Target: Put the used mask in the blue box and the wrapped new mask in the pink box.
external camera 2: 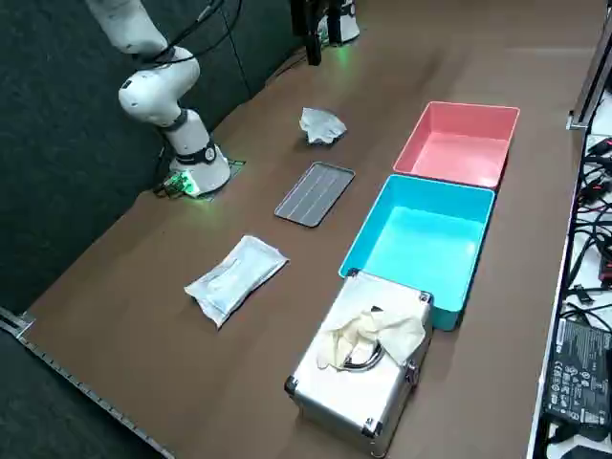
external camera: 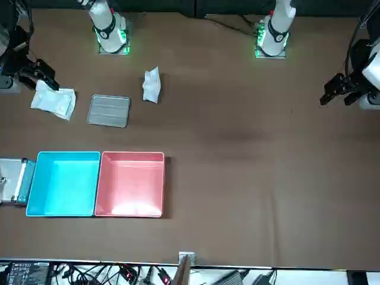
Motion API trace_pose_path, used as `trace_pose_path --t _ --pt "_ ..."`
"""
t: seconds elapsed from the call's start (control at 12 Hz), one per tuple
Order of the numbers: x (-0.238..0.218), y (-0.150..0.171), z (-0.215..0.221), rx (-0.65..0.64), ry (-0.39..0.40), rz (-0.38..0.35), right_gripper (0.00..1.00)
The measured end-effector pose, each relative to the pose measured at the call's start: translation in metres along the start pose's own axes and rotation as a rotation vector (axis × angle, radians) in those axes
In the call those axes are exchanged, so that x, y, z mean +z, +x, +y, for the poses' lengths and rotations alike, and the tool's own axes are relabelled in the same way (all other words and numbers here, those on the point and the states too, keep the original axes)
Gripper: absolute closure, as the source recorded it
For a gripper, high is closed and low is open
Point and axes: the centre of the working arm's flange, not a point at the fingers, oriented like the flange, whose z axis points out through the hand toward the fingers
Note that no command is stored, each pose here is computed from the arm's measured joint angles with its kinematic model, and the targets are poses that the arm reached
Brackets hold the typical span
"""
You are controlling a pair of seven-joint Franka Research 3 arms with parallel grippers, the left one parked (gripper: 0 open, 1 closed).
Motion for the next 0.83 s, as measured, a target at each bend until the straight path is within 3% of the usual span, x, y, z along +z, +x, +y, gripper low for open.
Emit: trace_pose_path --t 0.5,0.83 --pt "0.001 0.000 -0.019 -0.026 0.000 -0.003 0.00" --pt "0.027 -0.002 -0.118 -0.007 -0.023 -0.058 0.00"
